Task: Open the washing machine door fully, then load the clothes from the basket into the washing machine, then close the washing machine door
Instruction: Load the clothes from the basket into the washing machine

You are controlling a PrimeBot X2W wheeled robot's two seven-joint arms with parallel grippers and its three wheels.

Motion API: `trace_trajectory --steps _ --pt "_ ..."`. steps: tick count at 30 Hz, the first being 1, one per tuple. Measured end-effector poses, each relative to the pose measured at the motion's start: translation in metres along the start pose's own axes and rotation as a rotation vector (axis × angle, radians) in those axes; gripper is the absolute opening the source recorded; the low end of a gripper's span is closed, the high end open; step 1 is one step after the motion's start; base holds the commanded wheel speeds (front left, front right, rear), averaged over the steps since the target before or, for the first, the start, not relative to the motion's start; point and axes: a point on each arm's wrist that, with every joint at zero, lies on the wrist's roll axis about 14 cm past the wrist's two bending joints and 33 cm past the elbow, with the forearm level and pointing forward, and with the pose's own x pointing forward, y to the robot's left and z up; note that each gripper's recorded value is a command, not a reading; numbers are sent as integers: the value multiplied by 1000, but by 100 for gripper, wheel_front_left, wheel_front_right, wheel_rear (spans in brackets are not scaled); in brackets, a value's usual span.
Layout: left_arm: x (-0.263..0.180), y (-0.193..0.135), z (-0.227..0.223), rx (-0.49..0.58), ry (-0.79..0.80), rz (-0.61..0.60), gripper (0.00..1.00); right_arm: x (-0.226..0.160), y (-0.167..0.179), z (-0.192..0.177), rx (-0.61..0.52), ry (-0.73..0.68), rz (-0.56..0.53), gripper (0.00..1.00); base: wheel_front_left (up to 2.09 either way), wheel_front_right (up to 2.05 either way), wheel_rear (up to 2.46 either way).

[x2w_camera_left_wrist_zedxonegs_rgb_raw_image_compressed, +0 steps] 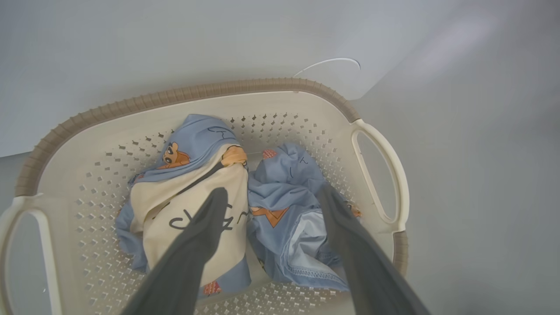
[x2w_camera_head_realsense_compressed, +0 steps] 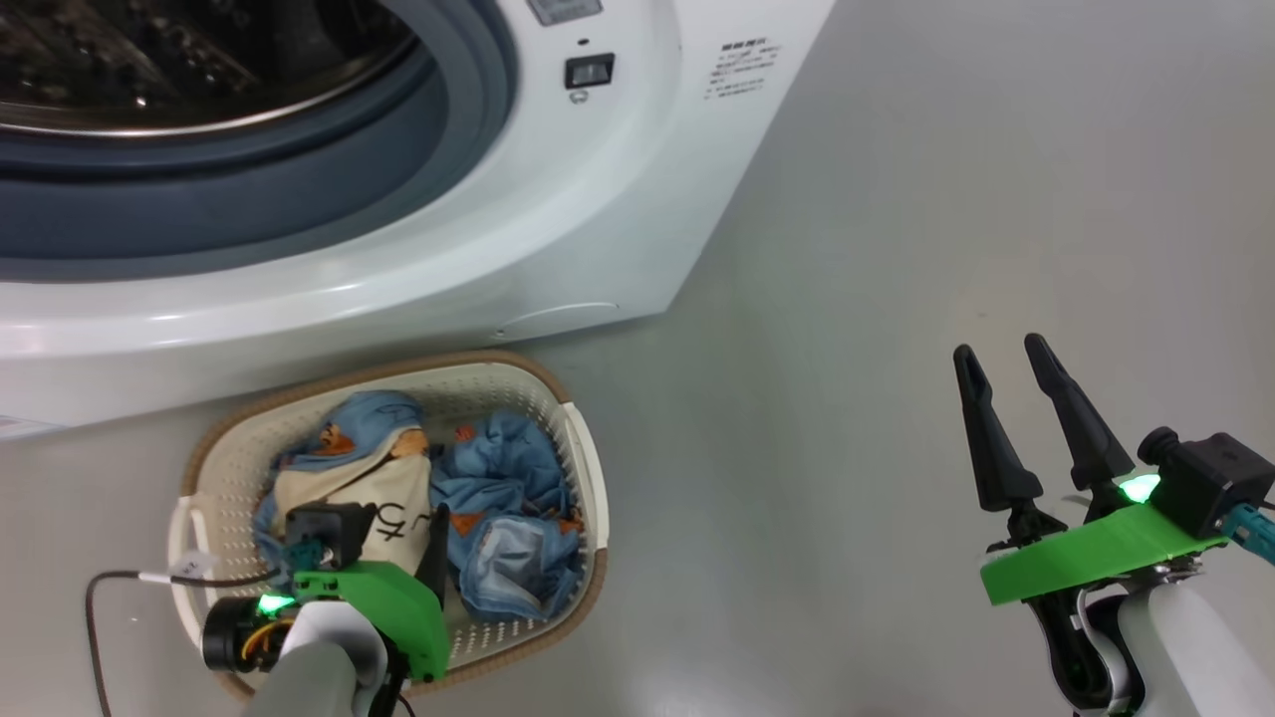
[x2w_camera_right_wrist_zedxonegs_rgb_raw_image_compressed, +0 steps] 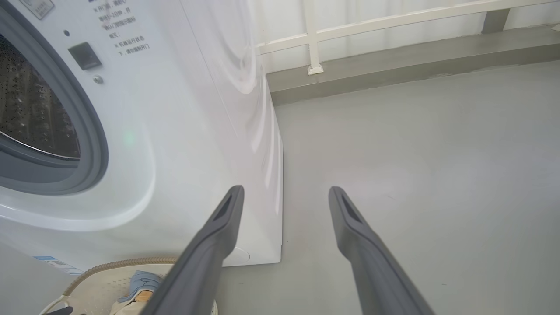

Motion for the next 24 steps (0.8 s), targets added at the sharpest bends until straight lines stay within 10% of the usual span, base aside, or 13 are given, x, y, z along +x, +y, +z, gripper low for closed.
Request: trace_trajectory --steps 24 --pt "63 23 -20 60 165 66 100 12 -17 -24 -9 61 -58 100 0 0 0"
